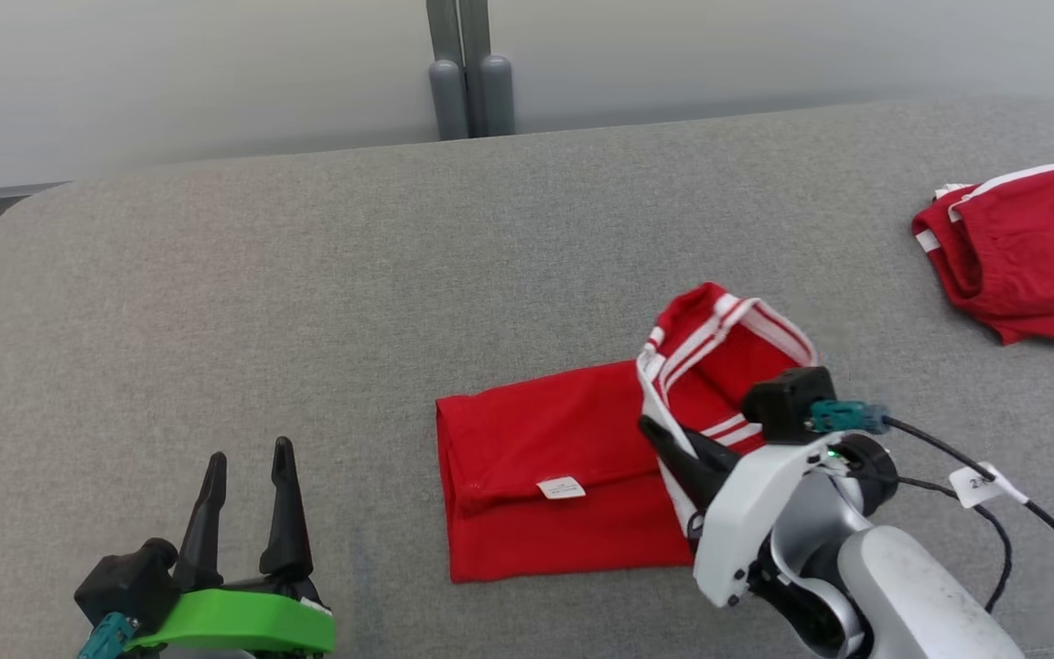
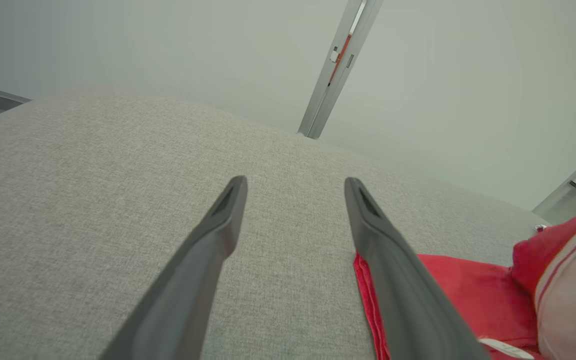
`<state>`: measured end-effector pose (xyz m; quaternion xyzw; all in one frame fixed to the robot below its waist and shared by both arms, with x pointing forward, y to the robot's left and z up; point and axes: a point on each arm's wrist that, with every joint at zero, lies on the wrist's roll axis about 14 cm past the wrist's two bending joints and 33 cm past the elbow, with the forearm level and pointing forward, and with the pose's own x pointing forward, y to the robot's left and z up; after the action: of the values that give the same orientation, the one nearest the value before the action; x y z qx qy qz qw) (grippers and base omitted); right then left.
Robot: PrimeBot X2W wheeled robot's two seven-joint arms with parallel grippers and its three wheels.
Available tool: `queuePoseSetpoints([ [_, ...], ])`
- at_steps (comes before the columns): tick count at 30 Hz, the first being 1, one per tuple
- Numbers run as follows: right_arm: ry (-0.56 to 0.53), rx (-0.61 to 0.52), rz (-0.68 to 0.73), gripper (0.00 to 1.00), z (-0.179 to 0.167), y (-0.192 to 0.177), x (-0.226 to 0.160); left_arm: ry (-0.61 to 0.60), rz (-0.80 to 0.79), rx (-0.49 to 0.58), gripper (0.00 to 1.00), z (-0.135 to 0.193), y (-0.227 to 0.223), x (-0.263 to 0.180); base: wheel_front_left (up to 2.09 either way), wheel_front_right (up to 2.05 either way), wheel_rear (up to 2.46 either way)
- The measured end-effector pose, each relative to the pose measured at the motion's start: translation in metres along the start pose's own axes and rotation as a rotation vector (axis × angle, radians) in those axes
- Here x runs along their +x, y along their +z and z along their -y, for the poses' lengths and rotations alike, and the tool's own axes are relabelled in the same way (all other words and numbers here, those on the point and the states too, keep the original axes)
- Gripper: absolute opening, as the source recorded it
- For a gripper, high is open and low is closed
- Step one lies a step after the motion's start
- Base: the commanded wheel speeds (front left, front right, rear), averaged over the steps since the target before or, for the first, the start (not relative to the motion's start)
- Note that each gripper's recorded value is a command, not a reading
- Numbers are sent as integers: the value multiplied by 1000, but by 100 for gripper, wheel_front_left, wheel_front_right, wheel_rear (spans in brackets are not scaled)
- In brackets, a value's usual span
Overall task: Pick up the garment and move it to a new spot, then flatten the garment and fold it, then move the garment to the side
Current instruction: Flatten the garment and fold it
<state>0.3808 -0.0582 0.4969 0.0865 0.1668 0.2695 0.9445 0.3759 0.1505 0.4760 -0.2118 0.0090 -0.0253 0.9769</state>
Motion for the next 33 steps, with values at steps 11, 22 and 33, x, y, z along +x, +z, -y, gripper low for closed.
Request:
queuePoseSetpoints([
  [11, 167, 32, -117, 0, -61, -31, 44, 47, 16, -13, 100, -13, 6, -14, 0, 0, 0],
  [22, 234, 31, -174, 100, -85, -53, 67, 90, 23, -16, 100, -25, 8, -20, 0, 0, 0],
  [33, 294, 69, 29, 100, -105, -5, 59, 54, 14, -18, 100, -13, 5, -13, 0, 0, 0],
])
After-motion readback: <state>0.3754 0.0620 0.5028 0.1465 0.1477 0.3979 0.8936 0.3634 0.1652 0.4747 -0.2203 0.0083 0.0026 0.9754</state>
